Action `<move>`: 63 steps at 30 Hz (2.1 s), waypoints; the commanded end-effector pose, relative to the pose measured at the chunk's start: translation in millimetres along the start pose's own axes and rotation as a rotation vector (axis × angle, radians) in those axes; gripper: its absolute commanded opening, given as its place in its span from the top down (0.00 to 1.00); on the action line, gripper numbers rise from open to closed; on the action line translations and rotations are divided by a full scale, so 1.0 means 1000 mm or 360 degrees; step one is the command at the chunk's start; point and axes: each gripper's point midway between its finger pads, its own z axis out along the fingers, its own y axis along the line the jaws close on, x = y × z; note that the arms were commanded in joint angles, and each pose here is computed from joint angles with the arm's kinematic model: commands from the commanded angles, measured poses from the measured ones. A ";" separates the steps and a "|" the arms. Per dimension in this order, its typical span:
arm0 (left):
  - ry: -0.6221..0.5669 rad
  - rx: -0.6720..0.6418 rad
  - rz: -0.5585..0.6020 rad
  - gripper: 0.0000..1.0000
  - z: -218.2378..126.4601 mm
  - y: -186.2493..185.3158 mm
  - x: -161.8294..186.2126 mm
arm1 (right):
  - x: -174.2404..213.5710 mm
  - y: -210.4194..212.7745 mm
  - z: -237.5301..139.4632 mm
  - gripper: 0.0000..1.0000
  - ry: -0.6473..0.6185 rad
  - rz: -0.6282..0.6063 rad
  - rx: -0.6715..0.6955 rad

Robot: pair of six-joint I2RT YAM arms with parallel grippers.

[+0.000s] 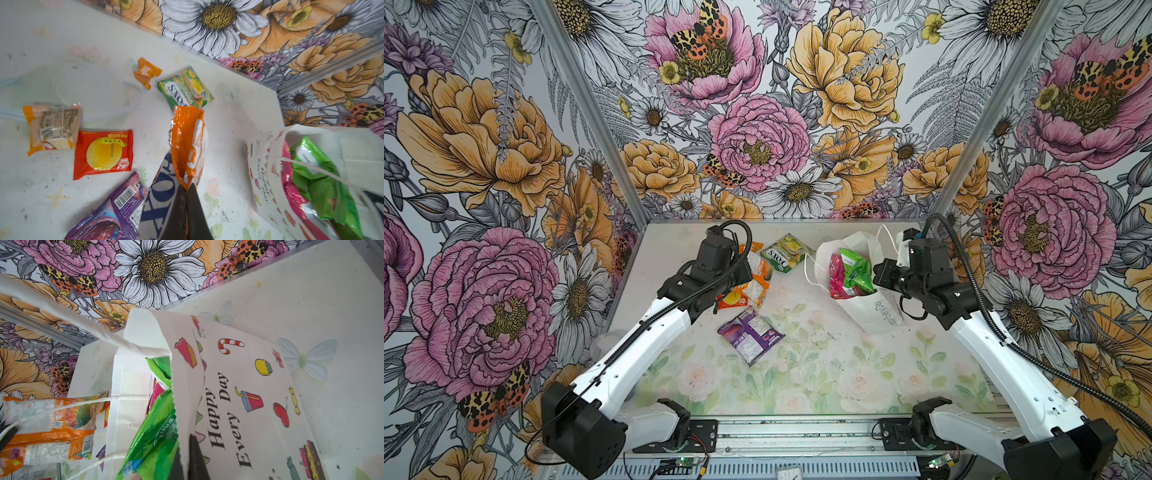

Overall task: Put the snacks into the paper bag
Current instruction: 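Grasp the orange candy bag with the left gripper and lift it, then carry the orange candy bag over the paper bag and lower it in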

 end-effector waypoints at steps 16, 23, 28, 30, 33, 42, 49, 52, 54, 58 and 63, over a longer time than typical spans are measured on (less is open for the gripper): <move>-0.0239 0.0573 0.0062 1.00 -0.068 -0.165 -0.067 | -0.012 0.017 -0.006 1.00 -0.0042 -0.0058 -0.0024; -0.0063 0.0676 0.0023 1.00 -0.041 -0.207 -0.038 | -0.014 0.019 -0.006 1.00 -0.0050 -0.0065 -0.0023; 0.0058 0.0743 -0.0028 1.00 -0.024 -0.226 -0.017 | -0.014 0.019 -0.007 1.00 -0.0054 -0.0066 -0.0019; 0.0103 0.0760 -0.0043 1.00 -0.020 -0.233 -0.009 | -0.013 0.018 -0.007 1.00 -0.0054 -0.0067 -0.0014; 0.0150 0.0762 -0.0068 1.00 -0.014 -0.240 0.004 | -0.014 0.018 -0.008 1.00 -0.0062 -0.0067 -0.0016; 0.0274 0.0768 -0.0213 1.00 0.005 -0.252 0.029 | -0.014 0.017 -0.007 1.00 -0.0065 -0.0061 -0.0009; 0.0298 0.0654 -0.0253 1.00 0.037 -0.249 0.044 | -0.013 0.018 -0.008 1.00 -0.0064 -0.0059 -0.0013; 0.0266 0.0545 -0.0263 1.00 0.054 -0.238 0.046 | -0.013 0.017 -0.009 1.00 -0.0068 -0.0063 -0.0013; 0.0246 0.0501 -0.0263 1.00 0.063 -0.234 0.047 | -0.012 0.017 -0.009 1.00 -0.0069 -0.0062 -0.0011; 0.0345 0.0484 -0.0234 1.00 0.092 -0.241 0.068 | -0.012 0.019 -0.008 1.00 -0.0062 -0.0064 -0.0020; 0.0540 0.0524 -0.0181 1.00 0.123 -0.262 0.101 | -0.010 0.024 -0.005 1.00 -0.0050 -0.0072 -0.0040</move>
